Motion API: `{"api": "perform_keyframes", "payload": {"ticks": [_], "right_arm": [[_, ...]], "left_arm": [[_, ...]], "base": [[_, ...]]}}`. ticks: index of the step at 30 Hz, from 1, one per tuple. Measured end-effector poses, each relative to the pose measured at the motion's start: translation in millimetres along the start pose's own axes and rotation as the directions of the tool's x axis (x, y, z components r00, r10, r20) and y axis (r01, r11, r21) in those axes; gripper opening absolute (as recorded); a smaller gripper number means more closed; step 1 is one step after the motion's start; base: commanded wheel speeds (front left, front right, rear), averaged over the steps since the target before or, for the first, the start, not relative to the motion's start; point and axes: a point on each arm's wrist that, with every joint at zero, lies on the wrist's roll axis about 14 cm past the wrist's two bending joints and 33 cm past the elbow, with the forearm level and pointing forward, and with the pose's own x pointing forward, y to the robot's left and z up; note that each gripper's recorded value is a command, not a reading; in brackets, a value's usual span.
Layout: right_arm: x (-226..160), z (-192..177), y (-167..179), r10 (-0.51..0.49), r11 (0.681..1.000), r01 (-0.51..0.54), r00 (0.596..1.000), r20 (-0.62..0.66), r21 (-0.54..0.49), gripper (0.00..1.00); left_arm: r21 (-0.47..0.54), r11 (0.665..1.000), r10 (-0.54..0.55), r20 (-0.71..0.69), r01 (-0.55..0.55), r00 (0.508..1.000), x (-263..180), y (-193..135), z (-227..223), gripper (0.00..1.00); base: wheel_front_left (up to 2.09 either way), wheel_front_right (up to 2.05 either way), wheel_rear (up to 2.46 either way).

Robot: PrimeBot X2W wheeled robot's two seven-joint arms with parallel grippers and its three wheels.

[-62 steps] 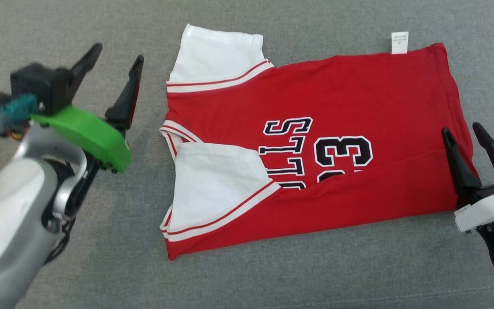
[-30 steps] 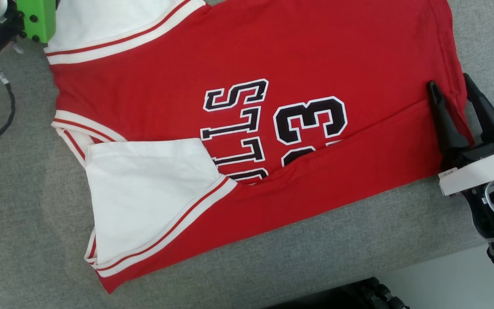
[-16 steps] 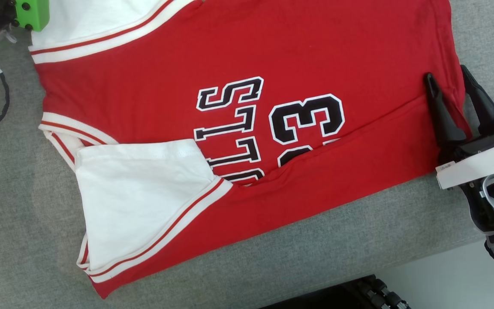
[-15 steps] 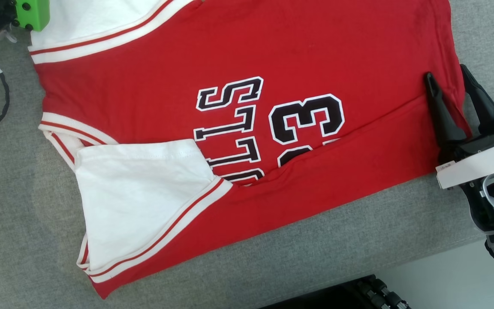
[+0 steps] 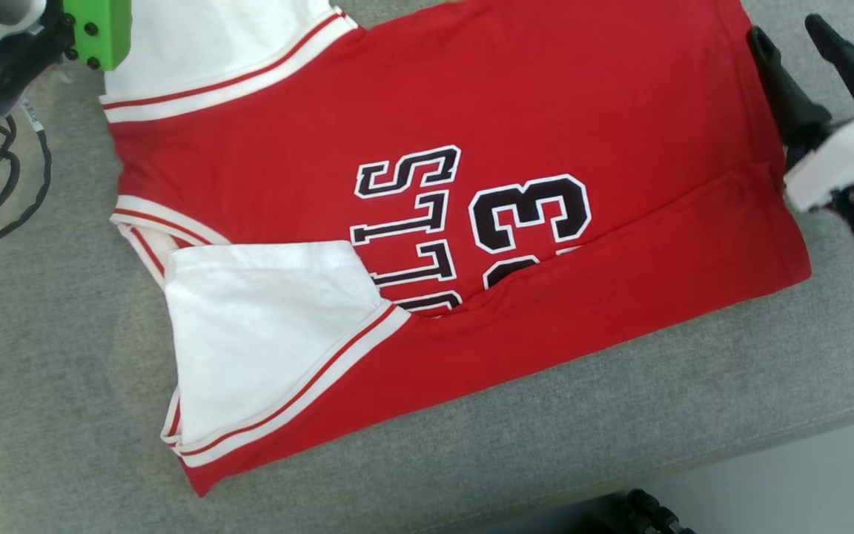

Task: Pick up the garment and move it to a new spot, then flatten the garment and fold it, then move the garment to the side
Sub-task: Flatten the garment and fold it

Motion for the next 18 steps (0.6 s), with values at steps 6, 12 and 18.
{"api": "perform_keyframes", "payload": {"ticks": [6,12,18], "right_arm": [[35,5,6,-0.011,0.999,0.003,0.985,-0.174,-0.046,1.00],[58,4,10,-0.033,0.998,0.019,0.966,-0.256,-0.057,1.00],[71,0,12,-0.042,0.998,0.029,0.954,-0.297,-0.048,1.00]], "left_arm": [[0.051,0.999,-0.007,0.018,0.006,1.000,-22,-5,12,0.00],[0.079,0.997,-0.011,0.012,0.010,1.000,-34,-4,12,0.00],[0.094,0.995,-0.013,0.006,0.012,1.000,-37,-3,8,0.00]], "base": [[0.00,0.00,0.00],[0.00,0.00,0.00],[0.00,0.00,0.00]]}}
